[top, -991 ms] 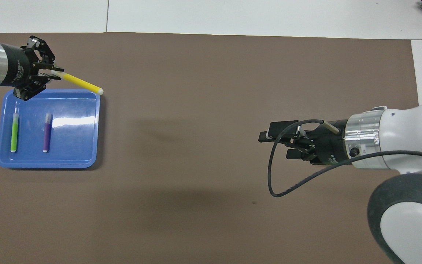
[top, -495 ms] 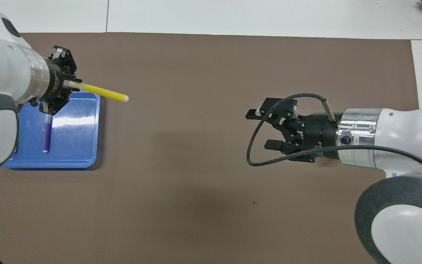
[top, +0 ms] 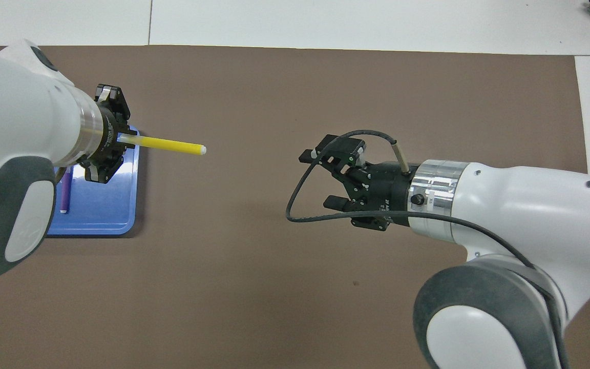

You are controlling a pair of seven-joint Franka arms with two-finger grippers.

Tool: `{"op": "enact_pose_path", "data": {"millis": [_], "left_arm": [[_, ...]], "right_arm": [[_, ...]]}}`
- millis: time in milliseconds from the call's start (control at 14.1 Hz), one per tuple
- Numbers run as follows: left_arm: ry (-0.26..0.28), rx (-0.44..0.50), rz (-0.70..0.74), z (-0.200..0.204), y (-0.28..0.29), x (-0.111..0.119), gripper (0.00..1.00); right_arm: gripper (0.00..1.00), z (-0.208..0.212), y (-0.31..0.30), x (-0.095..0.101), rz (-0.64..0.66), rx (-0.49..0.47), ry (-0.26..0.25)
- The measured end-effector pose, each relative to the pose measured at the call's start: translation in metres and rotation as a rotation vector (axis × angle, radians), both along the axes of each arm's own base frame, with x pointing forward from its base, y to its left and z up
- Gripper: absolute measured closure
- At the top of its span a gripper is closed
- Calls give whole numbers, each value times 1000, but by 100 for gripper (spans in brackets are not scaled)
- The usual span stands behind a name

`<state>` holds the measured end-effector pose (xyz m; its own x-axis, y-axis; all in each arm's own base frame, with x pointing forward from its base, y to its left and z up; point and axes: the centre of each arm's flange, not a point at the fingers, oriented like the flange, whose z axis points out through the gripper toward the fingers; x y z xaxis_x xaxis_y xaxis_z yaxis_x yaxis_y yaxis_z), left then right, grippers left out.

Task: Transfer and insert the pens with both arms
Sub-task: 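Lift the yellow pen with the left gripper while the right gripper approaches, then close the right gripper on the free end of the yellow pen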

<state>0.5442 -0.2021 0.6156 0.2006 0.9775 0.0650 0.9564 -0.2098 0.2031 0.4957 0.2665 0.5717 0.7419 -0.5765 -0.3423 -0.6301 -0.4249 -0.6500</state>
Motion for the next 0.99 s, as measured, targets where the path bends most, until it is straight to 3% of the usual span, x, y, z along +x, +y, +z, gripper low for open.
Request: {"op": "enact_pose_path", "data": {"millis": [566, 991], "left_arm": [[5, -32, 63, 6, -53, -36, 84], [2, -48, 72, 8, -81, -53, 84]], "right_arm": [[0, -6, 40, -4, -127, 111, -28], [0, -15, 64, -11, -151, 134, -50]]}}
